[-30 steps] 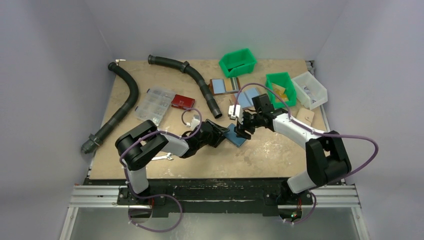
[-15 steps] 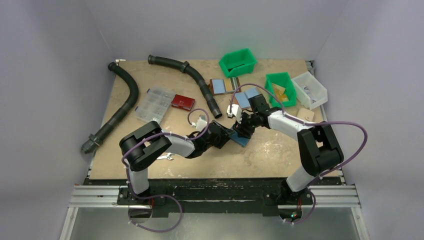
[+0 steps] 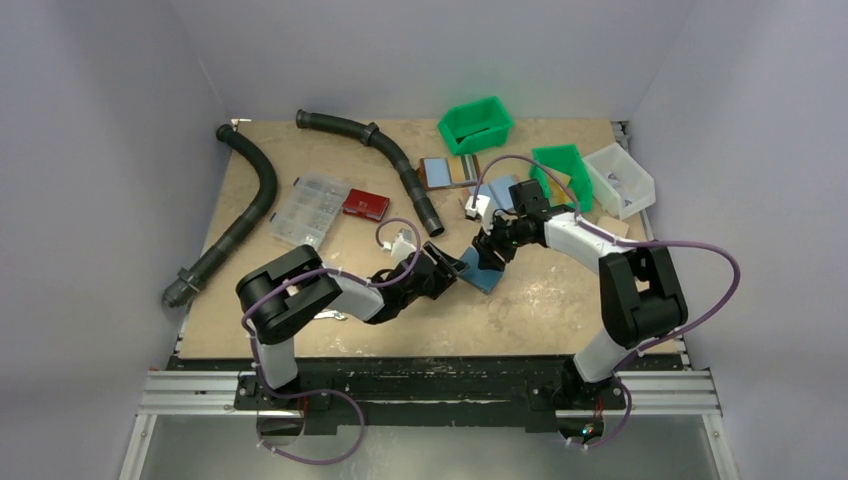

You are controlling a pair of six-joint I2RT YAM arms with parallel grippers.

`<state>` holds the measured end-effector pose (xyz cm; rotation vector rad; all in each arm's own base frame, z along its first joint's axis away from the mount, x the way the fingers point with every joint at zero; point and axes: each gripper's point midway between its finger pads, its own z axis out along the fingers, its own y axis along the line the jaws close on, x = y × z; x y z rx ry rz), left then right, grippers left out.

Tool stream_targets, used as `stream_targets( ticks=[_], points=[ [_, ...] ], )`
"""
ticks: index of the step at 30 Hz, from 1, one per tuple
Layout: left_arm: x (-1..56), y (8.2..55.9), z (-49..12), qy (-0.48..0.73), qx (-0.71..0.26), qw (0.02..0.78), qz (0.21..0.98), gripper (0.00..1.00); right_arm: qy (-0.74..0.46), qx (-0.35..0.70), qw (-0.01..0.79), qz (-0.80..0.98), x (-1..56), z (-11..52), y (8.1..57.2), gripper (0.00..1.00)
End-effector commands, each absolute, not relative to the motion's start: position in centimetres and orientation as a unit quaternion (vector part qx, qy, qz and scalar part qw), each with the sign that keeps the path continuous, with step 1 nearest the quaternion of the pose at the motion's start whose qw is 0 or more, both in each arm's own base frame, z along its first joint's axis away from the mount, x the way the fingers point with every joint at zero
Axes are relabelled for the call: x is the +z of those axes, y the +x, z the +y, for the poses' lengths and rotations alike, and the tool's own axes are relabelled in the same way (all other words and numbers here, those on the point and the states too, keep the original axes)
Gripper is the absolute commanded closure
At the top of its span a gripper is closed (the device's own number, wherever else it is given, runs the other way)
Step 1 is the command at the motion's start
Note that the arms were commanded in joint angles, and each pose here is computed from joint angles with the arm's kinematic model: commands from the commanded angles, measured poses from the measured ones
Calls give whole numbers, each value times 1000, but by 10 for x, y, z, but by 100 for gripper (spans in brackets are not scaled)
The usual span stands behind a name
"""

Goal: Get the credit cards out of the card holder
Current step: Open the card holder at the center of the board.

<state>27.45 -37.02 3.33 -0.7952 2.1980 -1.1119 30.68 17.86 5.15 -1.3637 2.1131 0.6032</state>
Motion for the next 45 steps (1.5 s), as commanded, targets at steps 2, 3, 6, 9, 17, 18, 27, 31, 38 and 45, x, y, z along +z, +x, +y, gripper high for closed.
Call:
stream_targets(
  ticks=[2, 3, 6, 9, 17, 18, 27, 31, 38, 45],
  points=[
    [-29, 241, -325, -216, -304, 272, 887, 39, -487, 224, 284, 795, 65, 177, 316, 44],
    [-31, 241, -324, -215, -301, 271, 889, 38, -485, 220, 280, 799, 62, 174, 317, 44],
    [-39, 236, -323, -220, -297, 255, 893, 36, -479, 218, 262, 809, 54, 168, 315, 45],
    [-45, 233, -329, -234, -307, 231, 893, 36, -477, 216, 249, 815, 49, 166, 314, 46],
    [-68, 231, -327, -263, -226, 184, 920, 37, -477, 222, 220, 822, 40, 162, 306, 48],
    [-70, 230, -325, -261, -208, 179, 925, 37, -476, 226, 214, 822, 38, 162, 304, 48],
    [-79, 235, -320, -269, -188, 172, 929, 52, -467, 262, 175, 826, 30, 168, 292, 57],
    [-77, 245, -320, -260, -207, 180, 926, 64, -465, 265, 168, 828, 27, 168, 291, 58],
    [-75, 259, -306, -228, -206, 209, 929, 100, -471, 271, 174, 821, 35, 170, 290, 53],
    [-56, 260, -284, -159, -213, 269, 926, 100, -500, 274, 246, 784, 86, 165, 295, 36]
  ],
)
